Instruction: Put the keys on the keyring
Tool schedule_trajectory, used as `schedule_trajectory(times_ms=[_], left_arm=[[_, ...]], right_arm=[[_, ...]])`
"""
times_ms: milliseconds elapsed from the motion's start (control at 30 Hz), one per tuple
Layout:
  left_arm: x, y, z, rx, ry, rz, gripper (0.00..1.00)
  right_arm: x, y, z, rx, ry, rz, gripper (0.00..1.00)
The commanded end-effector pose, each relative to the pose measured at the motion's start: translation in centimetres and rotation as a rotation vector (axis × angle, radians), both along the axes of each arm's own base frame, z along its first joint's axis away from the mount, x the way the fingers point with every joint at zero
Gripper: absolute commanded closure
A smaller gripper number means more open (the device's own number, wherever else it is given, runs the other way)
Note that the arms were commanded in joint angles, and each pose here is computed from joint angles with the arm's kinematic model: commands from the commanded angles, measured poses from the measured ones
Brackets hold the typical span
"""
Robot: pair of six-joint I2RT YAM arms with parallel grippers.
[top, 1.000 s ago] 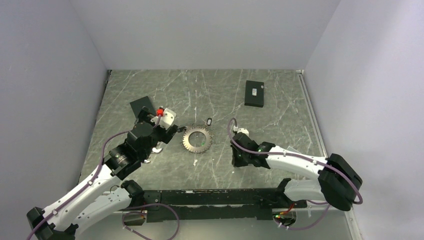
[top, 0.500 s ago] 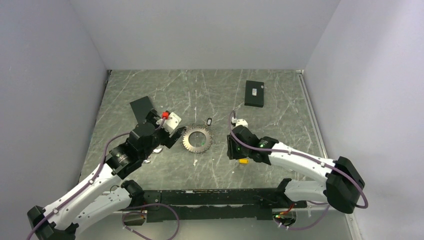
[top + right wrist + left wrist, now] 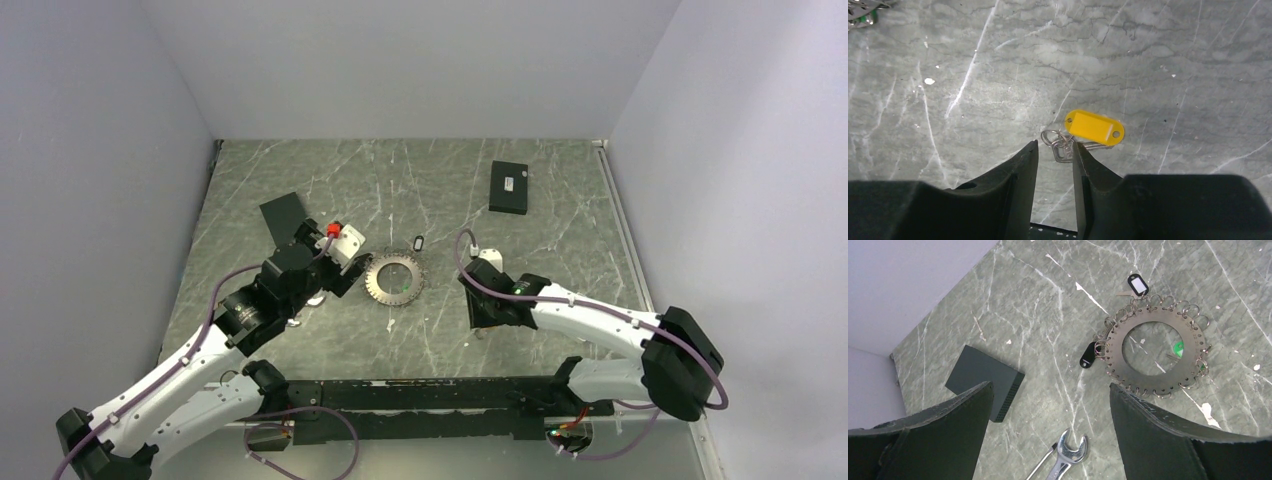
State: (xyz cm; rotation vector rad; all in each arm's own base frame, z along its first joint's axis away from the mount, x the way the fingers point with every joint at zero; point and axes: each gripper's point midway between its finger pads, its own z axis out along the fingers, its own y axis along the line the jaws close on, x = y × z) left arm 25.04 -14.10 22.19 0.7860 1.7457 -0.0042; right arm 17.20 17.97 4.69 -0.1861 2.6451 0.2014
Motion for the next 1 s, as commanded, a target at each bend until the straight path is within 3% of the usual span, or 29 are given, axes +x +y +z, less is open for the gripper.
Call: schedule_trajectory(times_ms=[0,267,533,633,800,900,967], left_arm=[[0.2,-0.5,2.1,-0.054,-0.028,-0.008,0.10],[0.1,-0.5,2.1,-0.053,-0.029,-0.009,0.10],[0.2,-0.5,2.1,-0.050,-0.028,-0.007,0.10],[0.2,-0.5,2.0,-0.048,-0.027,-0.006,0.10],[0.2,-0.5,1.9,-0.046,-0.024,-0.005,0.10],[0.3,-0.4,1.9,-0.044,-0.024,-0.003,0.10],[0.3,-0.3,2.0,-0.043,-0.027,0.001,0.10]], right_arm=[[0.2,0.3,-1.0,-0.015,0.010,0.011,0.66],[0.4,0.1,-2.3,-0.059,0.027,0.009,0.76],[0.1,0.1,-3.2,-0.074,0.052,0.019,0.95],[0.0,0.2,-3.5,-0.075,0.064,0.027,0.94],[-0.1,0.2,-3.3,-0.069,0.063,0.025,0.71],[-0.2,0.2,-3.0,-0.066,0.064,0.023,0.71],[-0.2,0.2,-2.9,-0.061,0.066,0.022,0.77]])
